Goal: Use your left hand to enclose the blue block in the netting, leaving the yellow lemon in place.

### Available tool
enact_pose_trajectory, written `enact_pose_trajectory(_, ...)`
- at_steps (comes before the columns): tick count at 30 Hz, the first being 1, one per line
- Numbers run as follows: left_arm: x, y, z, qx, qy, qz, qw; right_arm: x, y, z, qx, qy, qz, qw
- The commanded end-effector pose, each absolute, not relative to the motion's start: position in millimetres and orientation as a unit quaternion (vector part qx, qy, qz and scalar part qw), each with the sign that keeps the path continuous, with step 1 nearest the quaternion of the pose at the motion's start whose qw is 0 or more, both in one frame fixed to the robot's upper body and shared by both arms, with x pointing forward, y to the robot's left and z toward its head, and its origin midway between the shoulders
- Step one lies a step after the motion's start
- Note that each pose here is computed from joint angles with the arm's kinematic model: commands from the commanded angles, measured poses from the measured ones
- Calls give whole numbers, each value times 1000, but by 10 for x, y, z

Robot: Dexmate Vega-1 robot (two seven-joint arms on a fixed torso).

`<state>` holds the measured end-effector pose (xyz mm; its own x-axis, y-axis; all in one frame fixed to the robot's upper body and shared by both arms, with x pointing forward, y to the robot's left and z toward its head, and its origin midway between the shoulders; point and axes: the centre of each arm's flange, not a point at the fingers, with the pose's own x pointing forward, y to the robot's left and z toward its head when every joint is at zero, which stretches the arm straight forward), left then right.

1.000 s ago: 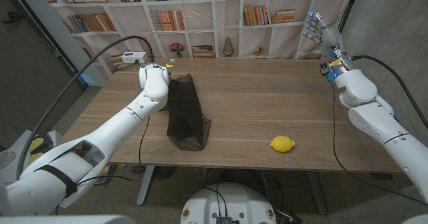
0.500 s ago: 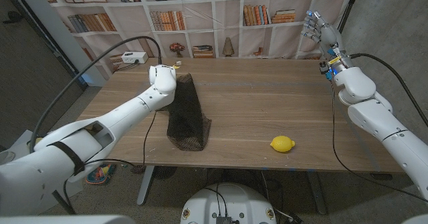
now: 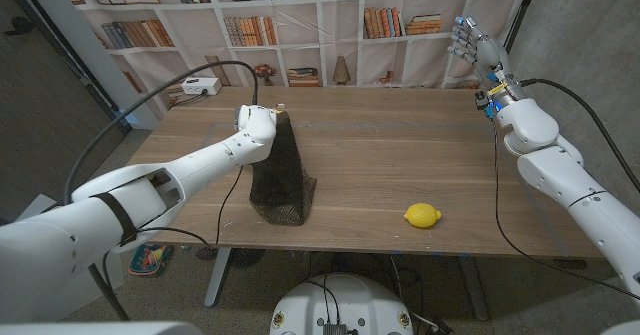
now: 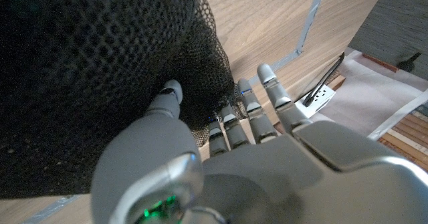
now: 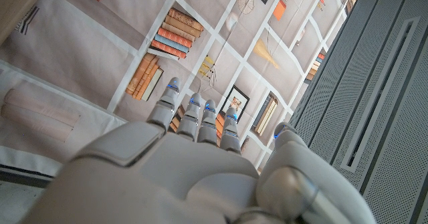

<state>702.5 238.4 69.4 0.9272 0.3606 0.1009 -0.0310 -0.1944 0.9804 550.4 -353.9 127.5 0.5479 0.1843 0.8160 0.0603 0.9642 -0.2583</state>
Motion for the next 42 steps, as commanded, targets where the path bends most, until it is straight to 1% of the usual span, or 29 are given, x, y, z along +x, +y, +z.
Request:
enact_pose_trajectory(1,7092,2226,538,782,68,184,591,5499,-3552,1282,-129,-474,31,871)
enact_pose_trajectory(8,6997,2158,498,784,8,221,581,5523,-3562,1271,-127,-472,31,872)
enact_pose_trajectory(15,6796,2074,603,764,-56,266,585,5517,-3586,1253,-123,-474,29,871)
enact_pose_trajectory(22,6427,1901,816,746,-136,290,584,5471,-3600,1244,-122,-479,25,869)
enact_pose_trajectory(26,6169,1763,866,743,-183,304,568,5441,-3601,1235,-121,-482,23,867)
enact_pose_trajectory(30,5941,1670,872,743,-215,300,558,5415,-3596,1221,-120,-484,23,866)
enact_pose_trajectory(36,5658,1543,797,765,-233,271,536,5377,-3583,1203,-119,-486,21,865)
enact_pose_trajectory(42,5432,1426,718,787,-231,260,509,5350,-3567,1197,-119,-488,22,864)
